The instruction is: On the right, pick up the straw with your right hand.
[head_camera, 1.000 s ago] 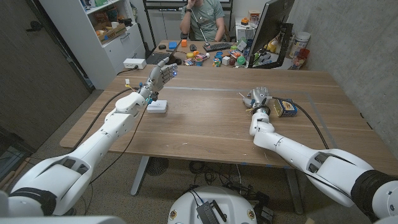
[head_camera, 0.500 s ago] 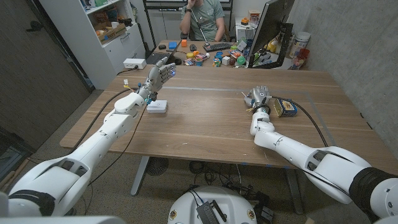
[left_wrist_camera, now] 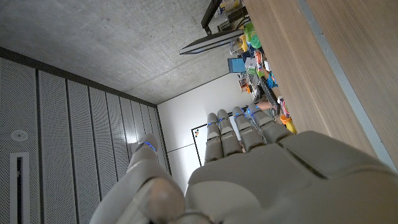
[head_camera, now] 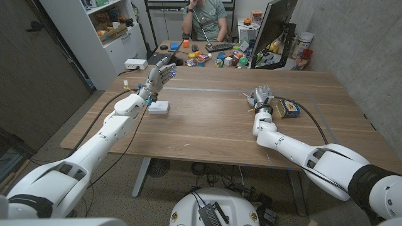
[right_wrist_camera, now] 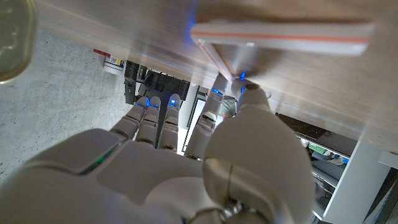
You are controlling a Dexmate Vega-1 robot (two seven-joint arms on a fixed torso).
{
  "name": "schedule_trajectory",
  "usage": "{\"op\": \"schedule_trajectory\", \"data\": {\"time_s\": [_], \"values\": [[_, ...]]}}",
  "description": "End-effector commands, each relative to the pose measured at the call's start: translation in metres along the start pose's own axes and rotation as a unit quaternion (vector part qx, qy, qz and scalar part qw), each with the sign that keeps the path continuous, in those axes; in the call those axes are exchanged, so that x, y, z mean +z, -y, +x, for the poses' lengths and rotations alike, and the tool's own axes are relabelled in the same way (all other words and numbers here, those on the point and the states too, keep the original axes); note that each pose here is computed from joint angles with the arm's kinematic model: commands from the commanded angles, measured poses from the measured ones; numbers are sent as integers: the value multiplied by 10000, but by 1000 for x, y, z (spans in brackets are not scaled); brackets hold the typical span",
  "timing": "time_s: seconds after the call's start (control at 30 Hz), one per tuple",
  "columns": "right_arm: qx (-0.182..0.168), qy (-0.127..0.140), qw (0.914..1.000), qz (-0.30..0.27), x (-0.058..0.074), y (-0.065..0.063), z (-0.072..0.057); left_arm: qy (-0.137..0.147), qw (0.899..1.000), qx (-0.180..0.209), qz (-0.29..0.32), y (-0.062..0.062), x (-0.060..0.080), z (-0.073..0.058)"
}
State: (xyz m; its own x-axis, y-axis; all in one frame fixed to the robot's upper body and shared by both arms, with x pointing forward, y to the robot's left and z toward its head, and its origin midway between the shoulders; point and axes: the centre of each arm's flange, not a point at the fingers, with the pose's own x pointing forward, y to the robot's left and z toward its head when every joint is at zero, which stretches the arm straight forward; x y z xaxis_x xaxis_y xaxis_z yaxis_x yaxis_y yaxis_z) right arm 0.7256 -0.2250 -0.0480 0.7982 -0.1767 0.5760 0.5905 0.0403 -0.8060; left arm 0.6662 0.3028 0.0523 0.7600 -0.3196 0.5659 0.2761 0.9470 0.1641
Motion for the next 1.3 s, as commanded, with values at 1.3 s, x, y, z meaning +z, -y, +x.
{"op": "schedule_trajectory", "data": {"time_s": [1.3], "values": [[-562, 190, 9982, 84, -6, 35, 13, 45, 9999, 51, -112, 1, -3, -8]]}}
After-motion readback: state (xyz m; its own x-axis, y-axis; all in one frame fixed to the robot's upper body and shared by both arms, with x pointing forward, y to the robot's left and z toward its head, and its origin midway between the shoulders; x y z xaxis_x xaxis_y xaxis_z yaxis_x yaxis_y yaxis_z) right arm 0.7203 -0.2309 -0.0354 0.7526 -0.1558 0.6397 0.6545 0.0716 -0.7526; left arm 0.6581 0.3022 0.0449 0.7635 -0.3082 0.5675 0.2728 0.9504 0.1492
